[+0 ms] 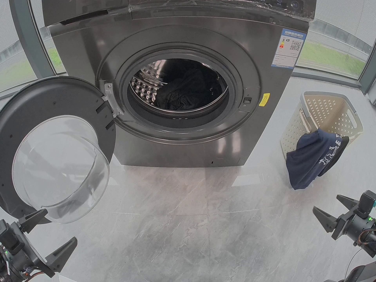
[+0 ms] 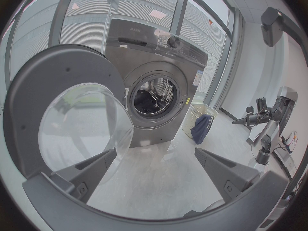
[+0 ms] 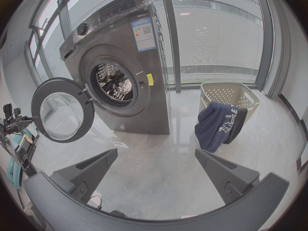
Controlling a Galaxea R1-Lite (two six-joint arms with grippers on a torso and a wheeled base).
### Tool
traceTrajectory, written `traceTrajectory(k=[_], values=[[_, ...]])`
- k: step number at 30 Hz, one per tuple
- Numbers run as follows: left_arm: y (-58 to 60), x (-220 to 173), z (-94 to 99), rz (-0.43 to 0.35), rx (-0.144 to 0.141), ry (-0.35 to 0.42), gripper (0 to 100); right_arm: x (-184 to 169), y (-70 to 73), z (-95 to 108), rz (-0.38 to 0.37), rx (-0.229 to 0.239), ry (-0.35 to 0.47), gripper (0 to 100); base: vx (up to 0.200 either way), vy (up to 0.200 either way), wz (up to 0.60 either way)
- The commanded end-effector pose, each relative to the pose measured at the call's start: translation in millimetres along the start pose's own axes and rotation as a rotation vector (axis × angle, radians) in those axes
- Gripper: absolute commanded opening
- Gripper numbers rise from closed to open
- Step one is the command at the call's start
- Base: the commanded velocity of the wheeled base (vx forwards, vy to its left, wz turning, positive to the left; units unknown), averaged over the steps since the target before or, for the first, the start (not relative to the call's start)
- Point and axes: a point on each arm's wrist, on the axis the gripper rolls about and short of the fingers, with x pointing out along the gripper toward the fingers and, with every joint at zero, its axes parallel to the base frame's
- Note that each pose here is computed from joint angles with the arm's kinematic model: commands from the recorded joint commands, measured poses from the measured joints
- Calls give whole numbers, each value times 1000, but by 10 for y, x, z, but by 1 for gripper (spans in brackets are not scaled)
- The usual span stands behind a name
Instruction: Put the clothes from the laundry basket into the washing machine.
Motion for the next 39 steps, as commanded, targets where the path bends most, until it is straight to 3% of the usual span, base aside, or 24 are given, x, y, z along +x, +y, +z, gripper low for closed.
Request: traceTrajectory(k=[1,9,13,15,18,21,24,30,34,39], values=[[63,-451,-333,148,-22,-88,100,-621,-198,-189,-90,29,-144,100,0,0,0],[32,-561,-507,188,-49,-95,100,-940,-261,-471,-194,42,-232,100,0,-100,0],[28,-563,-541,228,-52,-71,100,-1024,-269,-648,-194,44,-218,100,0,-100,0],[24,-561,-544,258,-49,-68,100,-1026,-270,-644,-198,44,-220,100,0,0,0],[13,-559,-554,311,-34,-59,100,-1022,-271,-642,-213,45,-225,100,0,0,0],[-10,-559,-562,371,3,-57,100,-1027,-279,-634,-261,49,-237,100,0,0,0],[-52,-590,-578,374,20,-110,100,-1030,-290,-634,-311,54,-242,100,0,0,0],[-52,-600,-612,387,66,-87,100,-1030,-287,-633,-353,20,-235,100,0,0,0],[-49,-612,-644,403,29,-71,100,-1031,-289,-633,-366,23,-236,100,0,0,0],[-48,-610,-647,403,34,-76,100,-1034,-281,-636,-447,19,-235,100,0,0,0]])
